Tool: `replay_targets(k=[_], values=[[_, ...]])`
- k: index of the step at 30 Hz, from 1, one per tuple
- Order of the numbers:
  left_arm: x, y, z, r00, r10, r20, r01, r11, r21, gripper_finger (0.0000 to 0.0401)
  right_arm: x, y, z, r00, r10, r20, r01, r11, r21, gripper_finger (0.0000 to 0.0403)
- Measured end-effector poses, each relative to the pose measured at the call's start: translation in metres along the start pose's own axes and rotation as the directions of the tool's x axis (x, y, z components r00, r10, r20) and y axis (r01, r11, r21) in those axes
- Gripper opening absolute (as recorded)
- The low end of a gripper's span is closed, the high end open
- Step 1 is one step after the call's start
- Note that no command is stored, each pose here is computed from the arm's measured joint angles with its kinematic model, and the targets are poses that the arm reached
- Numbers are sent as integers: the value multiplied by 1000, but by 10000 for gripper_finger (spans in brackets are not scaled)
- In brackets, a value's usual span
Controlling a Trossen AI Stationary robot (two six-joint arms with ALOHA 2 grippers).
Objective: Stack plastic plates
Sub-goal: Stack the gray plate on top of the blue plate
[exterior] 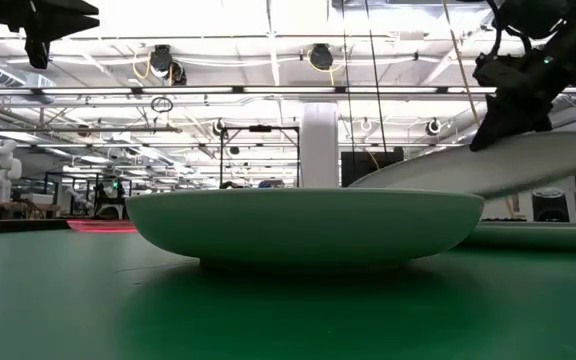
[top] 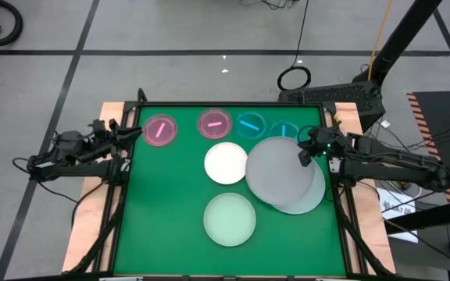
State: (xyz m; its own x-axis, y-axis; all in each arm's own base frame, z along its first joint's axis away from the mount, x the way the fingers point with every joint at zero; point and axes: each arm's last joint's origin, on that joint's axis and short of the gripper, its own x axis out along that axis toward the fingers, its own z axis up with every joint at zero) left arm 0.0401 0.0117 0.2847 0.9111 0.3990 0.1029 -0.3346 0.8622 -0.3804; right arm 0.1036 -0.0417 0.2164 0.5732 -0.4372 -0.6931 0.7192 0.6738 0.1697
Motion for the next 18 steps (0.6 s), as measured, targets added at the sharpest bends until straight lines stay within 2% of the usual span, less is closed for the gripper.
replay_targets(k=[4,7,12,18], values=[[0,0,0,1000,0,1,0,1000,-7,88,1,-3,-4,998,-48,-37,50,997,53,7],[0,0,0,1000,0,1,0,1000,-15,88,1,-3,-5,997,-54,-54,59,994,92,9],[0,0,0,1000,1,1,-1,1000,-19,88,0,-5,-13,987,-32,-157,62,979,192,10],[0,0,0,1000,1,1,-1,1000,0,88,-2,-9,-20,971,-68,-231,127,960,251,12]])
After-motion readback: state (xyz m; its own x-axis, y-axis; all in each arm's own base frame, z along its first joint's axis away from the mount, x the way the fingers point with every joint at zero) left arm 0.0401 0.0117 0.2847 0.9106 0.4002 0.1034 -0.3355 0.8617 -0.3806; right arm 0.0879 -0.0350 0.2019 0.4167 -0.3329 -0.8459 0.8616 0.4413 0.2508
